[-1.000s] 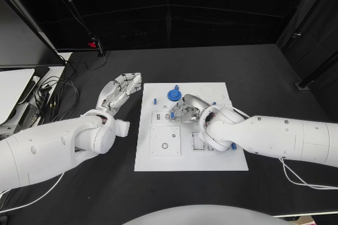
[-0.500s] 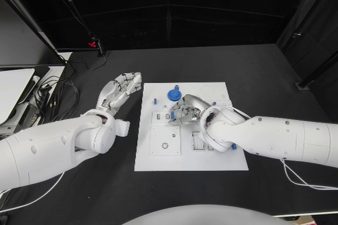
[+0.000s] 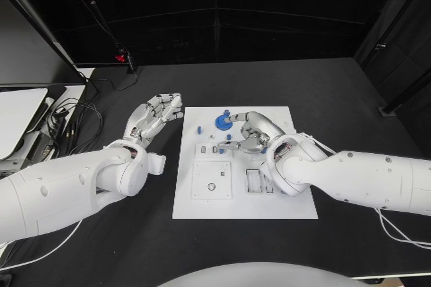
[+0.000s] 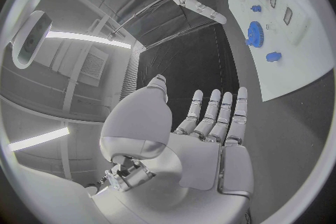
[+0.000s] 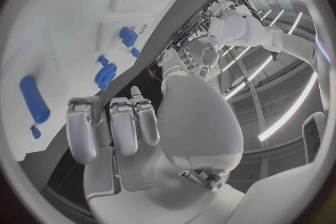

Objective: Assemble the parts on the task board

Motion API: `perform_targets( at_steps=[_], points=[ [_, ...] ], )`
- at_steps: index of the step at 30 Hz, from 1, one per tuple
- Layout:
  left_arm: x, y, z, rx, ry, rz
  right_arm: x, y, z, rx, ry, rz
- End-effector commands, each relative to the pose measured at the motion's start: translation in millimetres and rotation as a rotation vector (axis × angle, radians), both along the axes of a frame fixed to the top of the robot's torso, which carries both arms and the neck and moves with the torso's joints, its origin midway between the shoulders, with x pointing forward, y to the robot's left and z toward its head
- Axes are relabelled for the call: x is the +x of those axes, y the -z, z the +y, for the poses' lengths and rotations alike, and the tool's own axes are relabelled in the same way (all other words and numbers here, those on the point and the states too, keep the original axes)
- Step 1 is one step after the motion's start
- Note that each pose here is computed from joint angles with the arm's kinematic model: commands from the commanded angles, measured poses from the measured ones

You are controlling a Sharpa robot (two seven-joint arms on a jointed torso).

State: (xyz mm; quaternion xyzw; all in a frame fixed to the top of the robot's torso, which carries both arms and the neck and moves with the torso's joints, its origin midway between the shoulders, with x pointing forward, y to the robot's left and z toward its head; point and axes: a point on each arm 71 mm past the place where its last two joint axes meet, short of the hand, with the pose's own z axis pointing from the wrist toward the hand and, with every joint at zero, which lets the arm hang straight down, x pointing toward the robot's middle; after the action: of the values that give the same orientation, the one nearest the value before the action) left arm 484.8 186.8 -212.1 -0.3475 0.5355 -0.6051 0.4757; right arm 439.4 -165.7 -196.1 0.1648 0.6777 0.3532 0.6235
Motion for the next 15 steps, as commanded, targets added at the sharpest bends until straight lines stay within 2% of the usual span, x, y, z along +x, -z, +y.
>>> perform_targets(
  at_steps=[1,4,5,6,10,15],
  points=[
    [-5.6,-16.2,-3.1,0.005,0.057,-0.214,-0.5,-11.7,-10.1,0.254,0.025,0.020],
    [-4.9,-18.1,-3.1,0.071,0.079,-0.196,0.9,-10.9,-21.5,0.394,0.019,0.123],
    [-4.9,-18.3,-3.2,0.076,0.081,-0.195,1.1,-10.7,-22.4,0.404,0.017,0.131],
    [-4.0,-21.8,-3.2,0.133,0.100,-0.190,2.5,-9.5,-29.9,0.491,-0.001,0.186],
    [-2.1,-29.7,-3.1,0.230,0.126,-0.180,4.8,-9.1,-43.2,0.594,-0.037,0.232],
    [1.6,-44.3,-3.7,0.371,0.162,-0.137,7.3,-10.9,-62.5,0.680,-0.071,0.232]
  ],
)
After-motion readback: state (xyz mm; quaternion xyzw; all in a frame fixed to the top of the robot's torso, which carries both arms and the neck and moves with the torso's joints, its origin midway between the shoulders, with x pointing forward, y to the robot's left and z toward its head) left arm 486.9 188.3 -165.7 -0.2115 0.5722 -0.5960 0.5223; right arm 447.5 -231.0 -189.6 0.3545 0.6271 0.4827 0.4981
